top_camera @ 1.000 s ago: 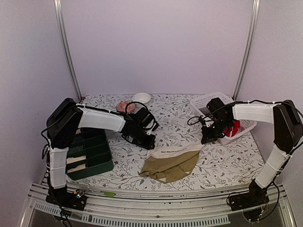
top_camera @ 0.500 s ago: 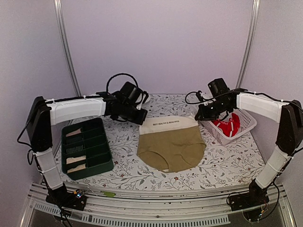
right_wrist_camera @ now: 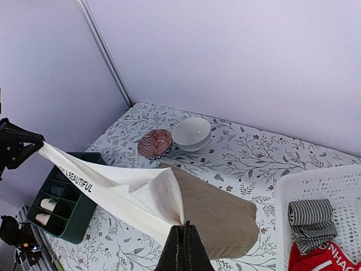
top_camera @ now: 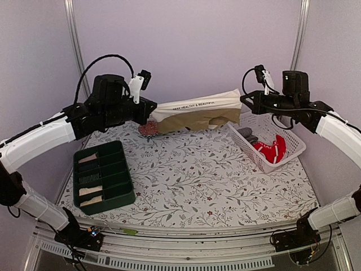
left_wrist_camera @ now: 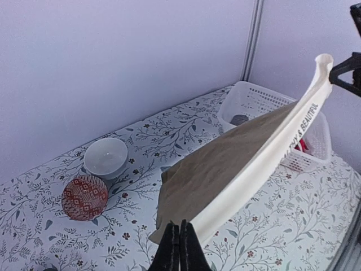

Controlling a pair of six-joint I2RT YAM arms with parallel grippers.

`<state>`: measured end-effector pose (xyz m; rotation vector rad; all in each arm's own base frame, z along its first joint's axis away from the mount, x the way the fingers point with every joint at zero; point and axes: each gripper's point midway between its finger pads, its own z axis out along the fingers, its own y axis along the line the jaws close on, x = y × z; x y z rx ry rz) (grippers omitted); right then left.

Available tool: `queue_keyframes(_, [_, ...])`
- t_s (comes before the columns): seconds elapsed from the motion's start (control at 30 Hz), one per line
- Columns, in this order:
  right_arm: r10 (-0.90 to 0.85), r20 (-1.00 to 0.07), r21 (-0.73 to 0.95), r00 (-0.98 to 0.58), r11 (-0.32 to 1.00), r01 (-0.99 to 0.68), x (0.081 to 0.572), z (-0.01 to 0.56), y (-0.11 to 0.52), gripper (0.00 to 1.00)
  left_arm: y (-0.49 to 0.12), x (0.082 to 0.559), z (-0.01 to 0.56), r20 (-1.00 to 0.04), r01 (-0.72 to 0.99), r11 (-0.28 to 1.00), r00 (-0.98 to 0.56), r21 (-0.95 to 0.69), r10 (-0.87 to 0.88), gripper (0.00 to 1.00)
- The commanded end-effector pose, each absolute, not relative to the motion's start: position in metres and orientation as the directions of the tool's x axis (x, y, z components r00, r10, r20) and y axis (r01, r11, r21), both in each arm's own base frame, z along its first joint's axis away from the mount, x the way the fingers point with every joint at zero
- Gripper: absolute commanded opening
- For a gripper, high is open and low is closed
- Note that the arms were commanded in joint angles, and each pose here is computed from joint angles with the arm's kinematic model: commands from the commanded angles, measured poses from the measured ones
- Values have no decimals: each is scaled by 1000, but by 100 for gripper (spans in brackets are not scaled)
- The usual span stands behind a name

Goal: Roll the underwear
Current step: Pick up the underwear from the center of the board.

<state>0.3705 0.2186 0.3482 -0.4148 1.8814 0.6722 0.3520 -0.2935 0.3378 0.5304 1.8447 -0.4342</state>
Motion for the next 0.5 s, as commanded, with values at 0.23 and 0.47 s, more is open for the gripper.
queue_keyframes(0.23, [79, -869, 411, -489, 665, -623, 267, 337, 241, 0, -284, 250, 345, -956, 690, 710, -281, -141, 84, 0])
queue_keyframes(0.47, [-123, -805, 267, -580, 798, -540, 328, 250, 257, 0, -282, 326, 277, -899, 530, 835, -424, -150, 108, 0])
